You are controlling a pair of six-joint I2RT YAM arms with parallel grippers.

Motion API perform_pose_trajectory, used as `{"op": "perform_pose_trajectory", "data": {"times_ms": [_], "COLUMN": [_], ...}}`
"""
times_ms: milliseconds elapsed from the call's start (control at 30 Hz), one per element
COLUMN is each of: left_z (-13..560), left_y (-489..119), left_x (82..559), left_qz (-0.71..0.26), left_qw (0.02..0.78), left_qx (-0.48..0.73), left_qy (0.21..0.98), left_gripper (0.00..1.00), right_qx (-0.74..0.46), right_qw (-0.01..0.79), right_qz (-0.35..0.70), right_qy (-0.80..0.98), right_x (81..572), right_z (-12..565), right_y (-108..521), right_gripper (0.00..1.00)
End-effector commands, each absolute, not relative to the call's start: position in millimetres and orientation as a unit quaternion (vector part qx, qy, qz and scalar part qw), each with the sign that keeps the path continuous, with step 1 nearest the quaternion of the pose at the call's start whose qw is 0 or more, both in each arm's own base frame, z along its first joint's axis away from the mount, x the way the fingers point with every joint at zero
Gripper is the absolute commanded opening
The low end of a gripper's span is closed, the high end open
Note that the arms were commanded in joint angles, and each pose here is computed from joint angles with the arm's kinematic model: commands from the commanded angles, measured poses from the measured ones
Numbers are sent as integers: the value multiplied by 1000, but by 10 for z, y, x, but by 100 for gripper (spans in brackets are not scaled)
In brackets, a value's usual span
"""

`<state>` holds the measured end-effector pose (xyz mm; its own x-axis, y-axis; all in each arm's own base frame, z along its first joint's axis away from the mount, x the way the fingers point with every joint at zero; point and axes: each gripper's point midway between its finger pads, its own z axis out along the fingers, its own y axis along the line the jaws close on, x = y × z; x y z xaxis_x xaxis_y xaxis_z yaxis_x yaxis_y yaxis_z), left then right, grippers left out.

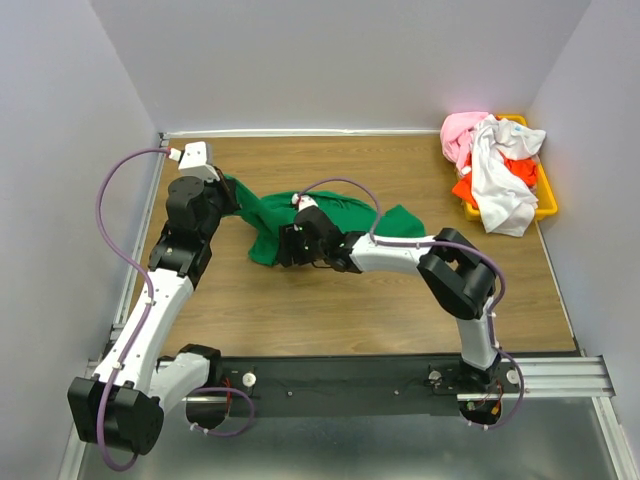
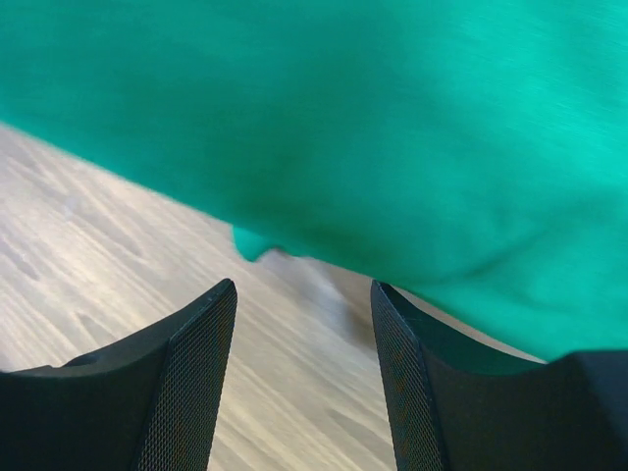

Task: Fold and stack the t-shirts
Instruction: Flatten the tshirt out

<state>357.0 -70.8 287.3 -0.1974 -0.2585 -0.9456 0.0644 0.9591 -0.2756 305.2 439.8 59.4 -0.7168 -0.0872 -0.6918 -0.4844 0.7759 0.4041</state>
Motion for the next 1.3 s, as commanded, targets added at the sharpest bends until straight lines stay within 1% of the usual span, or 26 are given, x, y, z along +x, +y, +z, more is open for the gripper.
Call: {"op": "perform_pose_trajectory", "data": {"times_ms": [0,233,267,467,733,800,867,900,1000,1033,1067,1100,1267], "left_z": [2912,2954,2965,2969,2963,2955,2964,2965,2961,2953,2962,2966,3007], "left_y": [-737,-736,-735,-739,-769,-766,-765,-763,-760,-760,-753,-738,-577], "left_x": [3585,3562,3557,3548,3548,3548,3546,3547,3547,3546,3544,3547,3536], "left_qz": [-139,-142,-142,-144,-151,-150,-150,-150,-149,-149,-147,-144,-107], "left_qw": [636,641,642,643,640,640,641,641,641,640,641,642,649], "left_qx": [-58,-58,-58,-58,-54,-54,-54,-55,-55,-55,-56,-59,-80], "left_qy": [756,752,751,750,751,752,751,751,751,752,751,751,748], "left_gripper": [0,0,0,0,0,0,0,0,0,0,0,0,0], "right_qx": [-172,-183,-184,-187,-183,-179,-181,-181,-179,-177,-176,-171,-161], "right_qw": [355,368,363,369,370,374,361,356,348,345,345,351,356], "right_qz": [292,287,282,275,226,218,199,191,174,163,158,152,123], "right_qy": [871,865,868,868,882,883,893,897,904,907,909,908,912], "right_x": [3021,2905,2910,3024,3162,3205,3207,3198,3181,3161,3150,3159,3022], "right_z": [644,697,615,519,217,197,83,50,-47,-112,-125,-84,7], "right_y": [4601,4725,4734,4864,4867,4876,4838,4821,4730,4658,4616,4570,4185], "right_gripper": [64,64,64,64,64,63,54,43,23,10,4,0,0]}}
